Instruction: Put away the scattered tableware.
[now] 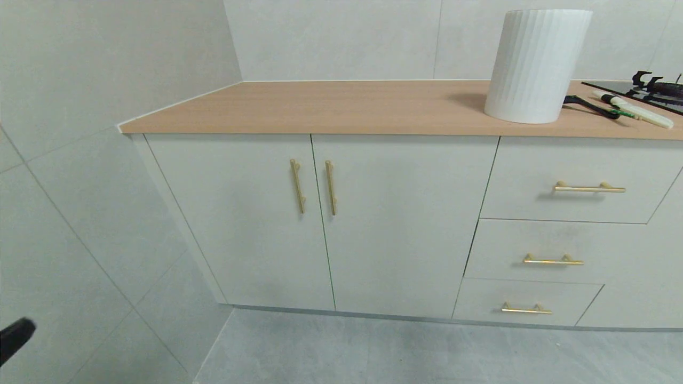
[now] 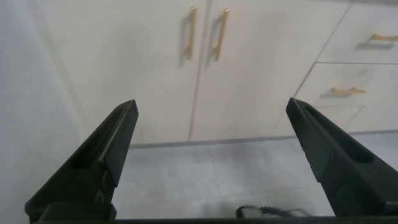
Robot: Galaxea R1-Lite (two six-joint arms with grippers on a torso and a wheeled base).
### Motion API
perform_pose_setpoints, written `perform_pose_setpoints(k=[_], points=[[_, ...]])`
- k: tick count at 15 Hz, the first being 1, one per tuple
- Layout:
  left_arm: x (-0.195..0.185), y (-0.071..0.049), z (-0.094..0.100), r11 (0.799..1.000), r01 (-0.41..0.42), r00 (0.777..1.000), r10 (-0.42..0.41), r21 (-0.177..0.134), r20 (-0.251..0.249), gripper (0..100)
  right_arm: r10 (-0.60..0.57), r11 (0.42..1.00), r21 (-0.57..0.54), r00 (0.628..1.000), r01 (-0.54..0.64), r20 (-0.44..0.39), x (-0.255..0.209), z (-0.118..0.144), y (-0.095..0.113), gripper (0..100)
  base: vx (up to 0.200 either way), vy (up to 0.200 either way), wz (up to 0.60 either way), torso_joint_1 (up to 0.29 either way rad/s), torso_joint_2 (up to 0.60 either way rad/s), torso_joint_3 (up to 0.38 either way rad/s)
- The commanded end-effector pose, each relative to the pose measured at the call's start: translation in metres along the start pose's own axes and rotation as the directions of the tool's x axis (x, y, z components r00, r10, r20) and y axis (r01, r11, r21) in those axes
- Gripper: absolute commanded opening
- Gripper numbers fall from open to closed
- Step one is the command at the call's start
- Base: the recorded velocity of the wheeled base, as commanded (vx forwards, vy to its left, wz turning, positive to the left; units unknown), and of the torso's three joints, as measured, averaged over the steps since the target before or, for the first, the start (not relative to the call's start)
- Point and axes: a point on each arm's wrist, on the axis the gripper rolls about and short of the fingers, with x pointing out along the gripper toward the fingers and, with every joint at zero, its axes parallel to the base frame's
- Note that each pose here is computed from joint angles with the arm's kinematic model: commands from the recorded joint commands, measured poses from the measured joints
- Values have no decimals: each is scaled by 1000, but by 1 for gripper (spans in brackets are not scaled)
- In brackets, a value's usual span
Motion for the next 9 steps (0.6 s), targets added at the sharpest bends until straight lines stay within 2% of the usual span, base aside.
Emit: perform_pose_setpoints(k=[1,2,4,5,6,9], points=[[-49,7,-36,997,-75,991,76,-12,112,100,-86,992,-75,984,98,153,-90,-37,-13,100,0,0,0,0,0,0],[-52,7,-47,996,-92,990,93,-13,110,100,-134,986,-75,979,147,155,-94,-39,-11,100,0,0,0,0,0,0],[-55,7,-54,994,-106,986,107,-14,125,100,-185,978,-71,970,198,158,-93,-41,-8,100,0,0,0,0,0,0],[-61,7,-64,992,-126,979,128,-20,159,100,-254,962,-61,953,267,163,-94,-44,-6,100,0,0,0,0,0,0],[-59,7,-70,987,-157,975,159,-23,158,100,-286,951,-62,941,302,181,-97,-49,-4,100,0,0,0,0,0,0],[-58,7,-71,968,-247,955,250,-36,162,100,-306,944,-68,932,324,193,-100,-65,-4,100,0,0,0,0,0,0]])
